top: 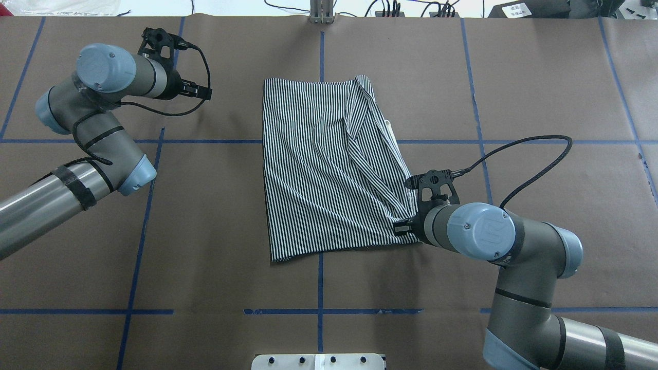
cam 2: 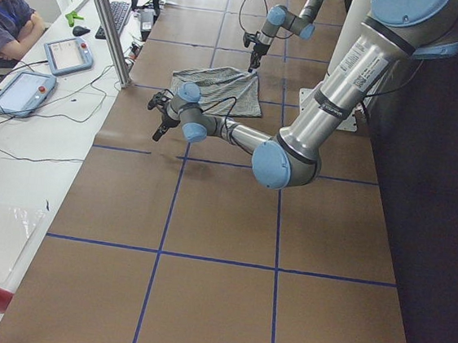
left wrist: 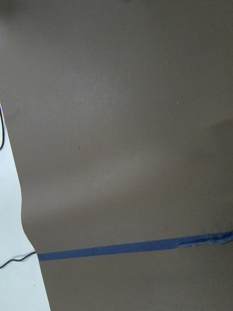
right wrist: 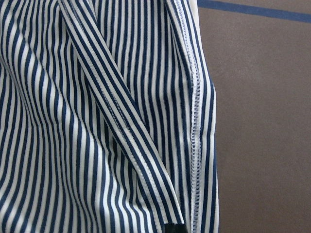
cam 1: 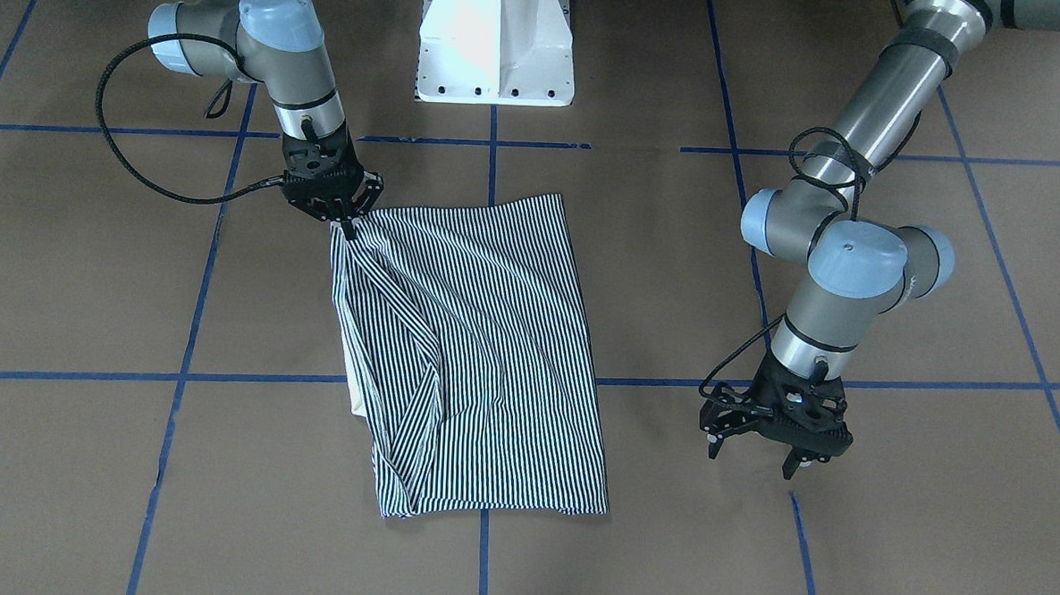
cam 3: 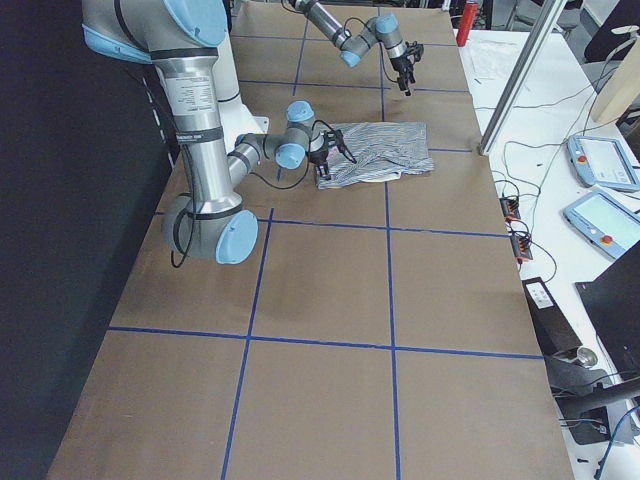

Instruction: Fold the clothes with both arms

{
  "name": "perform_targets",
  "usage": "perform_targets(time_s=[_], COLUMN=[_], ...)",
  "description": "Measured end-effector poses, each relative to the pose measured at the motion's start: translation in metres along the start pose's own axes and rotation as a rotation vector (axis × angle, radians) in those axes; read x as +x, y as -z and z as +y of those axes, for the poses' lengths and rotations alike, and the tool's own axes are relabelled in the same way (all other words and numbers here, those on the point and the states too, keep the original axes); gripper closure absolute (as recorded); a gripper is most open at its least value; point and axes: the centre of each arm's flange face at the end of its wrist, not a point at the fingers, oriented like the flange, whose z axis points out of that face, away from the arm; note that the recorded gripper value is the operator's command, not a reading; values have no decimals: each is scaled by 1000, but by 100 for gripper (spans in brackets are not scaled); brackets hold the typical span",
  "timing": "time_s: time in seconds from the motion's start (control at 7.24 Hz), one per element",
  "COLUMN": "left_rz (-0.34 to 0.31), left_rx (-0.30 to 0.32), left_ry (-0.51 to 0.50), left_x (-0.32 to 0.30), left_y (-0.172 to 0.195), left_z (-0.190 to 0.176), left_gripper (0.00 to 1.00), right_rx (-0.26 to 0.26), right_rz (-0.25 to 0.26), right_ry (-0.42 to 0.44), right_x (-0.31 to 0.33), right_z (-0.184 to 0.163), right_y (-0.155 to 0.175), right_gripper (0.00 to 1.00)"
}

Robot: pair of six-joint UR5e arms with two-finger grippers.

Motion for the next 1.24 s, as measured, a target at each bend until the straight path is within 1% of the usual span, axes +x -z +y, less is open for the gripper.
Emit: perform_targets(time_s=[0.14, 0.41, 0.69, 1.24], left_rz=[1, 1, 2, 2], left_rx=[0, -1, -2, -2], left_ry=[0, -1, -1, -2], left_x=[0, 1, 2, 2], left_y=[0, 0, -1, -1], left_z=[0, 1, 1, 1], left_gripper=[0, 0, 0, 0], right_rx=[-4, -7, -7, -8], right_rz=[9, 17, 14, 9], right_ry=[-1, -5, -19, -34], right_x=[6, 11, 9, 4], right_z=[3, 6, 6, 8], right_y=[-1, -3, -2, -3], right_gripper=[64, 66, 70, 68])
